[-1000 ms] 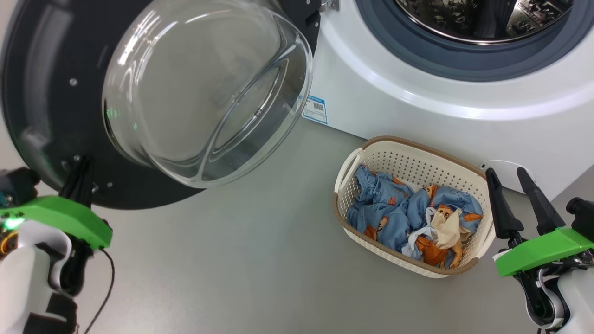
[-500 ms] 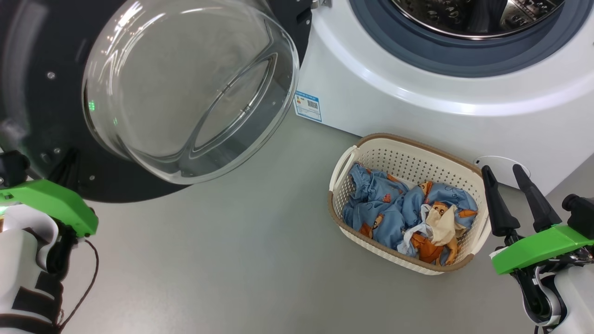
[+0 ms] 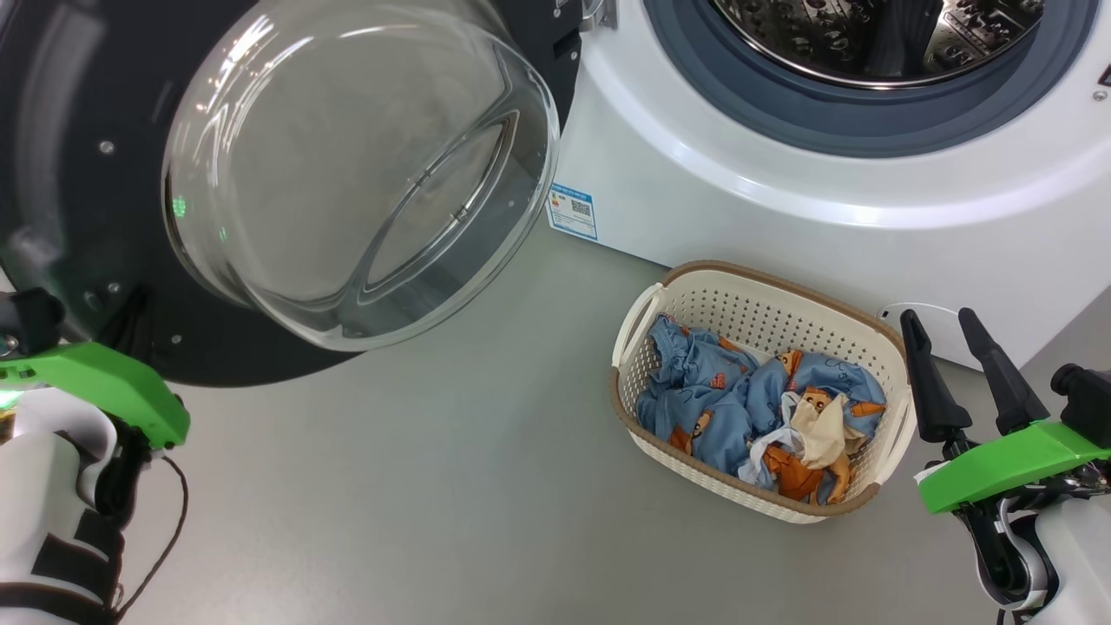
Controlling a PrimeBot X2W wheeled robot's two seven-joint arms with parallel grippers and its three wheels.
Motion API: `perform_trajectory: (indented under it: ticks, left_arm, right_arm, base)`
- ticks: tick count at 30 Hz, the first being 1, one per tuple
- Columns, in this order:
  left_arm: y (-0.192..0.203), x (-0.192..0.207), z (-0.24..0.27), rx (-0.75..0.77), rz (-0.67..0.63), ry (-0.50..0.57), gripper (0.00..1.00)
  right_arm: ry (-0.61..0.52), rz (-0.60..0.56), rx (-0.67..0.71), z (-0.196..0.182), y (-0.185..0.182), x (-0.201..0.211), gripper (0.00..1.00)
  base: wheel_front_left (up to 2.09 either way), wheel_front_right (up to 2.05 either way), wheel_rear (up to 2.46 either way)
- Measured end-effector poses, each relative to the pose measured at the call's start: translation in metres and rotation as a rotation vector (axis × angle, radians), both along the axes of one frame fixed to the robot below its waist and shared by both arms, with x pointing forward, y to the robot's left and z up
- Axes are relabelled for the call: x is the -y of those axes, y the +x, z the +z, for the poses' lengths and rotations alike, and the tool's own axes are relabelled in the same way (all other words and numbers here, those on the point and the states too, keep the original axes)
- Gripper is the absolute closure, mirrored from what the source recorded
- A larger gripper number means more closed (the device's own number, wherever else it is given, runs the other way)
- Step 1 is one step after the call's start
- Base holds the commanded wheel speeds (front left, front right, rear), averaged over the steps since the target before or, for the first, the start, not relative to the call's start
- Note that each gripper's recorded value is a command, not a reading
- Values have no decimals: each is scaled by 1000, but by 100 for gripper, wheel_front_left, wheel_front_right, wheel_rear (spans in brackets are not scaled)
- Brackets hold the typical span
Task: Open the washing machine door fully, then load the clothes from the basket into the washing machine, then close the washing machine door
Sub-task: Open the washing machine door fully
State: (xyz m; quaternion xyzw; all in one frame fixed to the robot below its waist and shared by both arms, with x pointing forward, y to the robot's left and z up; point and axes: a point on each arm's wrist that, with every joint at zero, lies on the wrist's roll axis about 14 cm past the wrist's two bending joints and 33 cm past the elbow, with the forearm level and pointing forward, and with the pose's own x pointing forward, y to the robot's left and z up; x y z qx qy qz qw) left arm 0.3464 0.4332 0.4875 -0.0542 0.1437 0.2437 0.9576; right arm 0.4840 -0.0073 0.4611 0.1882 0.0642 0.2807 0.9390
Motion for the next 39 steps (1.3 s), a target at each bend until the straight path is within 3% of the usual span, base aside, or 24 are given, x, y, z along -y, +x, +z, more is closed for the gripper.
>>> perform_trajectory:
  ticks: [10,11,12,14,15,24,39]
  left_arm:
    - [6,19,0,61,-49,-17,100]
    - [5,20,-1,67,-50,-19,88]
    - [4,22,-1,77,-52,-24,88]
    - [4,24,-1,93,-55,-33,15]
    - [4,26,0,102,-57,-36,0]
    - [5,42,2,162,-103,-42,0]
    - [20,103,13,269,-211,-66,0]
  right_arm:
    - [0,-12,9,6,-3,4,0]
    - [0,-13,11,7,-4,5,0]
    - [0,-15,13,8,-4,5,0]
    - [-1,-17,18,11,-5,7,0]
    - [0,-18,21,12,-6,7,0]
    - [-2,-50,33,20,-13,20,0]
    - [-13,-138,58,33,-31,59,0]
  base:
    - [0,0,0]
    - [0,0,0]
    - [0,0,0]
    - [0,0,0]
    - [0,0,0]
    - [0,0,0]
    - [0,0,0]
